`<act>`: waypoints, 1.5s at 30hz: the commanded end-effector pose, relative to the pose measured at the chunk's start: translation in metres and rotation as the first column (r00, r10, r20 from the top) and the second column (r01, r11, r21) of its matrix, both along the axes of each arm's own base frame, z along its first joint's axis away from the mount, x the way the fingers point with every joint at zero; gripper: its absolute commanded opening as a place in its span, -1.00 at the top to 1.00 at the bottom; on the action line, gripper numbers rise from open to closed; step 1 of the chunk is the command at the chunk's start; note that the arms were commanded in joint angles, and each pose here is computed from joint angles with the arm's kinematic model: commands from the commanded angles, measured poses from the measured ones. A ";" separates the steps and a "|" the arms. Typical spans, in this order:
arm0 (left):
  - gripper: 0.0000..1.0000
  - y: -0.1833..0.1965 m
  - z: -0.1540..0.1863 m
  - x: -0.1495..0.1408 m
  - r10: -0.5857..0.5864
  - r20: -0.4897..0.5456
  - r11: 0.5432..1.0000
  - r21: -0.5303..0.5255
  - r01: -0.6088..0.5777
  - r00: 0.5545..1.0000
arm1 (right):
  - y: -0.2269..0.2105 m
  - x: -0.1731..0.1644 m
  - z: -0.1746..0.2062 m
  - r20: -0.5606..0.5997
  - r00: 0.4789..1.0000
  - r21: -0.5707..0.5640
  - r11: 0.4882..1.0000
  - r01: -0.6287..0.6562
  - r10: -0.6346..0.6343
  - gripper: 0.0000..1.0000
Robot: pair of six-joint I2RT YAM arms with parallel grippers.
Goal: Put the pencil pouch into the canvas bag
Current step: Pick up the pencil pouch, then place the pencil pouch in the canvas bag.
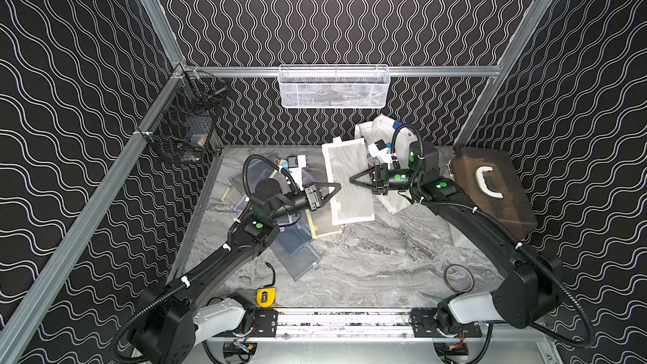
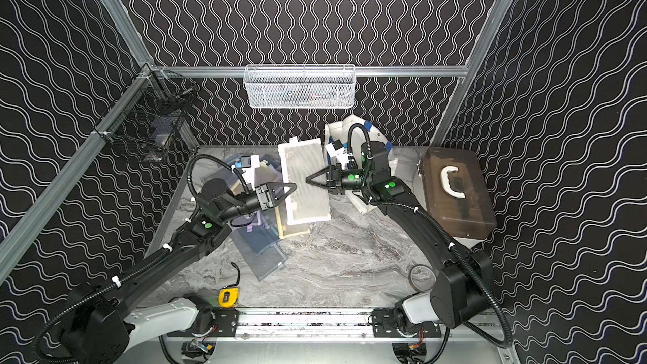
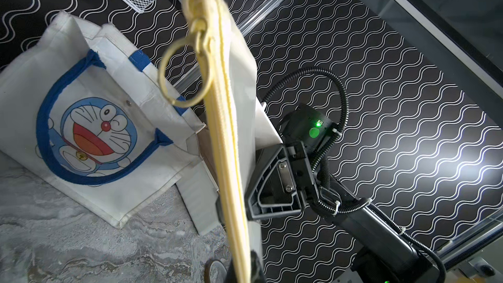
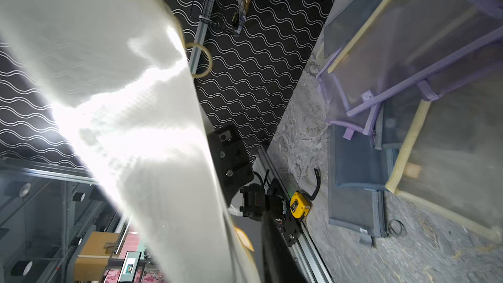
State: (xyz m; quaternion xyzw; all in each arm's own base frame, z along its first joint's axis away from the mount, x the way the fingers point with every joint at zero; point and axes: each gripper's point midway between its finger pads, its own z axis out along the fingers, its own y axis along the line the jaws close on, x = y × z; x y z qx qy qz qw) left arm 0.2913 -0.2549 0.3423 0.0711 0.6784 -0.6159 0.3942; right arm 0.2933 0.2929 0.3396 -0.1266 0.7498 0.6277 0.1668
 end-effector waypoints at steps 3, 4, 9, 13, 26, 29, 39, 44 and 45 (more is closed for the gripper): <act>0.71 0.003 -0.003 0.000 0.023 0.002 0.999 0.037 -0.023 1.000 | -0.005 0.004 0.011 0.090 0.995 -0.047 0.998 0.036 -0.031 1.00; 0.46 0.006 -0.008 0.003 0.048 -0.011 0.997 0.061 -0.048 0.999 | -0.008 0.006 0.010 0.112 0.993 -0.082 0.995 0.057 -0.047 1.00; -0.69 0.033 -0.058 0.020 0.254 -0.105 0.935 0.282 -0.216 0.962 | -0.055 0.049 0.000 0.259 0.946 -0.408 0.866 0.290 -0.195 1.00; -0.98 0.051 -0.085 0.021 0.345 -0.120 0.863 0.431 -0.265 0.931 | -0.110 0.097 0.004 0.358 0.879 -0.570 0.671 0.474 -0.316 1.00; -0.97 0.062 -0.100 0.017 0.385 -0.146 0.833 0.479 -0.276 0.911 | -0.182 0.195 0.008 0.656 0.690 -0.645 0.246 0.723 -0.307 1.00; -0.97 0.062 -0.102 0.017 0.381 -0.146 0.832 0.485 -0.270 0.913 | -0.187 0.206 0.002 0.677 0.683 -0.651 0.209 0.730 -0.275 1.00; -0.95 0.060 -0.115 0.020 0.367 -0.172 0.830 0.503 -0.239 0.914 | -0.185 0.232 0.020 0.714 0.630 -0.584 0.237 0.776 -0.305 1.00; -0.93 0.059 -0.127 0.023 0.368 -0.196 0.828 0.514 -0.224 0.909 | -0.184 0.228 -0.008 0.679 0.674 -0.632 0.237 0.738 -0.290 1.00; -0.93 0.060 -0.129 0.024 0.371 -0.199 0.827 0.514 -0.226 0.907 | -0.184 0.227 -0.017 0.668 0.687 -0.647 0.234 0.726 -0.285 1.00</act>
